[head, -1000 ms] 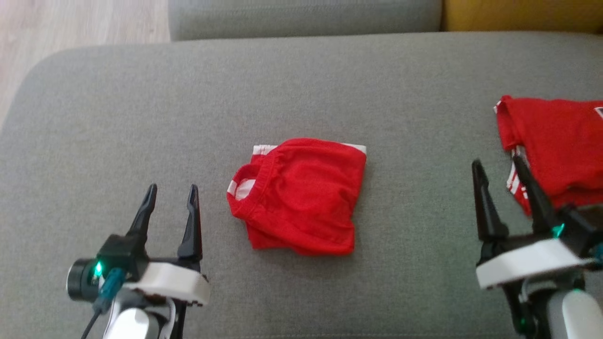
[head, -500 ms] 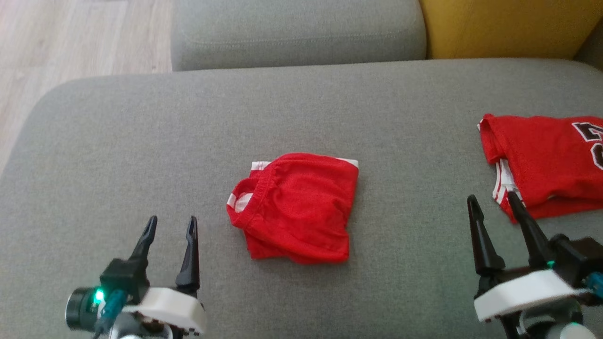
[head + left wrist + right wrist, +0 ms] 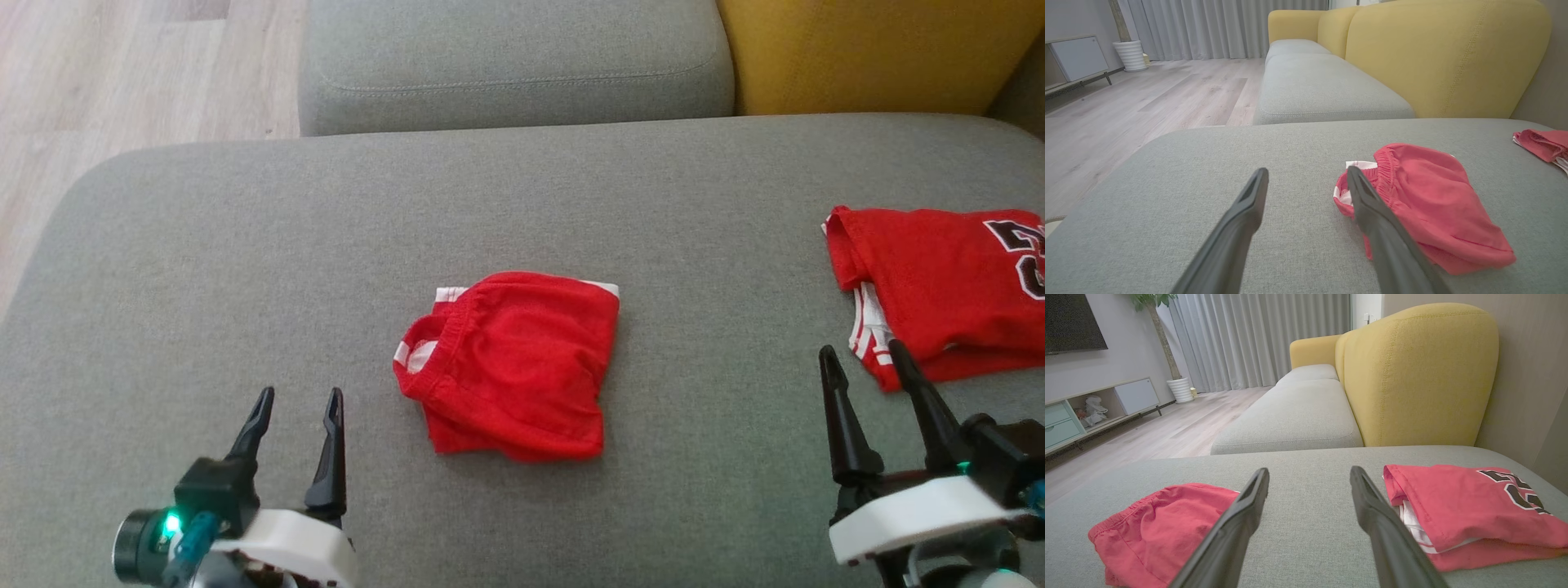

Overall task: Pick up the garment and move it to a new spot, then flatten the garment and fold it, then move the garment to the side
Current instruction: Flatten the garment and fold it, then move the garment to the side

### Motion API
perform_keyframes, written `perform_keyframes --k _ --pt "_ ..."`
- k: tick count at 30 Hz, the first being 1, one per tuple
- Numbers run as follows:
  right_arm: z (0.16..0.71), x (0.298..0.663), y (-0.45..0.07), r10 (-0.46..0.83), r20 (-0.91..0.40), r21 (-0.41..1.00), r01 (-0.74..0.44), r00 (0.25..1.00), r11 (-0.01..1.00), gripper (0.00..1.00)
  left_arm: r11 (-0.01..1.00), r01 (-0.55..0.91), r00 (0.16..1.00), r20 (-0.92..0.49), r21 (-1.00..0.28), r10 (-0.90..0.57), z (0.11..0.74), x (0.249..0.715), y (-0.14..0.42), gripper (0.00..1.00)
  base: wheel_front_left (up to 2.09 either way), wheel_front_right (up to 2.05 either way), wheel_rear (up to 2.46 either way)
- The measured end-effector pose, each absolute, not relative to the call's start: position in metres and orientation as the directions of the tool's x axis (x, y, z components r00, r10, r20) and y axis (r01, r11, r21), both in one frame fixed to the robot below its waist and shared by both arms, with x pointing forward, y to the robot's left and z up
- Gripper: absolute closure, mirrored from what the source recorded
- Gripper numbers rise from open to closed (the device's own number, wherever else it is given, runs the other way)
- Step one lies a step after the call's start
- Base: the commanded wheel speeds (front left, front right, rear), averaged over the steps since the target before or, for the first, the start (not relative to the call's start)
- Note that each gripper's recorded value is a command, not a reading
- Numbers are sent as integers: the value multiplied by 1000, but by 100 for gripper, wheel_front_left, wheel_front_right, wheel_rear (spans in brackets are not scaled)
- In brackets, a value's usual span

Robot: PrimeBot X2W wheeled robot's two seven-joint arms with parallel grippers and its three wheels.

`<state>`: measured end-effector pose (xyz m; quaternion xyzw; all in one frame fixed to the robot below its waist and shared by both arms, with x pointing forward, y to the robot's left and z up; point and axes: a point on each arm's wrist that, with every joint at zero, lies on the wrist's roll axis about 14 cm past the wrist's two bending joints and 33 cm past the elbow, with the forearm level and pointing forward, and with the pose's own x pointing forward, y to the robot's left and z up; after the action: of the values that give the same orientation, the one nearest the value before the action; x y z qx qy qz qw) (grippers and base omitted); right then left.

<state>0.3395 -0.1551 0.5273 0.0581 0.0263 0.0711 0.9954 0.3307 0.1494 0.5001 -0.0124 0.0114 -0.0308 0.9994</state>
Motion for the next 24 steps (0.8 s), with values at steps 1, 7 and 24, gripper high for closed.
perform_keyframes --k 1,7,24 --pt "527 340 -155 144 -44 120 -138 989 983 0 998 61 998 -22 -25 -62 500 331 149 0 0 0 0" --pt "527 340 -156 141 -46 124 -134 989 983 0 998 63 998 -21 -25 -63 501 331 148 0 0 0 0" --pt "518 343 -153 153 -73 128 -143 986 982 0 999 47 999 -23 -25 -48 500 332 152 0 0 0 0"
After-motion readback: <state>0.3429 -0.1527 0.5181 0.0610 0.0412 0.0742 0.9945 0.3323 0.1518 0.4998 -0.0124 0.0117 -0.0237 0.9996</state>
